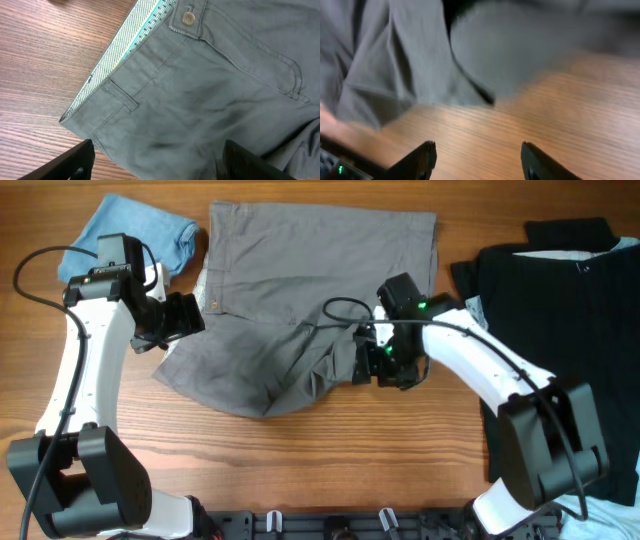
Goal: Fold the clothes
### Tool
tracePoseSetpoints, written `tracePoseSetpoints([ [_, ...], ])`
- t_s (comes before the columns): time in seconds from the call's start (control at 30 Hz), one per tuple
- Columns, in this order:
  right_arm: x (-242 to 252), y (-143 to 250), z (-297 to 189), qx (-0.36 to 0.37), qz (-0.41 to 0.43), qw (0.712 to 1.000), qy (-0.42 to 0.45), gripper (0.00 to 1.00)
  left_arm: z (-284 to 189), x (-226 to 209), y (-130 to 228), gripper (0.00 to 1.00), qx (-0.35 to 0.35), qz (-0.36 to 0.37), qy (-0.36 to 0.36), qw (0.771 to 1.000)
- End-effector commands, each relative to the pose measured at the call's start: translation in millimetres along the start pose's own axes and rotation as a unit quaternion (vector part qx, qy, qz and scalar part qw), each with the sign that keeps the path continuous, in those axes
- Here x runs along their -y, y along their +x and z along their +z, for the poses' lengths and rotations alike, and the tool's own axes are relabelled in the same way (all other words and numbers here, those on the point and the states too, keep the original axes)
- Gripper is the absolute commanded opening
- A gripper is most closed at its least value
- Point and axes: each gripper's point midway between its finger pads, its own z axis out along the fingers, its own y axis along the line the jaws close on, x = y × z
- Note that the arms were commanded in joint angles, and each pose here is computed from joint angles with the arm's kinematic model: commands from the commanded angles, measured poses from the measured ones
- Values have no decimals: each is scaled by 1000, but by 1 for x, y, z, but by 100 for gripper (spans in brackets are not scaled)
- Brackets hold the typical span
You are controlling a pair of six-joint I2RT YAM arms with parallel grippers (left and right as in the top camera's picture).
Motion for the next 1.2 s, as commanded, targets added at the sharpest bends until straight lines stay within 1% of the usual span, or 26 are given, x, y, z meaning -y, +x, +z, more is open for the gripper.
tracePoseSetpoints([
  [0.0, -8, 2, 15, 2, 25, 999, -23, 59, -6, 0, -1, 82, 12, 4, -2, 1000],
  [0.2, -19, -23, 15, 55, -5, 998, -34, 58, -6, 0, -1, 82, 12, 4, -2, 1000],
  [0.27, -19, -25, 15, 60, -6, 998, -34, 54, -6, 0, -1, 82, 11, 4, -2, 1000],
  [0.33, -17, -25, 15, 62, -5, 998, -27, 53, -6, -1, 0, 82, 11, 4, -2, 1000],
  [0.37, -14, -23, 16, 59, 1, 998, -20, 54, -6, -1, 0, 82, 11, 4, -2, 1000],
  [0.43, -8, -18, 16, 49, 17, 999, -6, 71, -6, 0, 0, 82, 11, 4, -2, 1000],
  [0.47, -5, -15, 17, 43, 25, 999, -1, 74, -6, 0, 0, 82, 11, 4, -2, 1000],
  [0.53, -4, -13, 18, 39, 26, 999, 1, 73, -6, 0, 0, 82, 11, 4, -2, 1000],
  [0.6, -3, -13, 19, 39, 36, 999, 0, 65, -6, -1, 0, 83, 11, 4, -2, 1000],
  [0.63, -4, -14, 19, 41, 40, 998, -1, 62, -6, 0, 0, 83, 11, 4, -2, 1000],
  [0.67, -5, -14, 20, 41, 45, 998, -5, 62, -6, -1, 0, 83, 11, 4, -2, 1000],
  [0.77, -11, -19, 24, 43, 42, 998, -22, 55, -6, 0, 0, 83, 11, 4, -2, 1000],
  [0.9, -9, -20, 29, 39, 48, 998, -22, 53, -6, 0, 0, 83, 10, 4, -2, 1000],
  [0.93, -12, -21, 29, 39, 45, 998, -29, 50, -6, -1, 0, 83, 10, 4, -2, 1000],
  [0.97, -13, -22, 30, 39, 42, 998, -34, 43, -6, -1, 0, 83, 9, 3, -3, 1000],
  [1.0, -17, -23, 30, 40, 39, 998, -42, 20, -6, -1, 1, 83, 9, 3, -3, 1000],
  [1.03, -19, -23, 30, 40, 36, 997, -48, 5, -6, -1, 1, 83, 8, 3, -3, 1000],
  [1.17, -13, -10, 19, 20, 43, 998, -34, 4, -6, -1, 4, 83, 2, 3, -4, 1000],
])
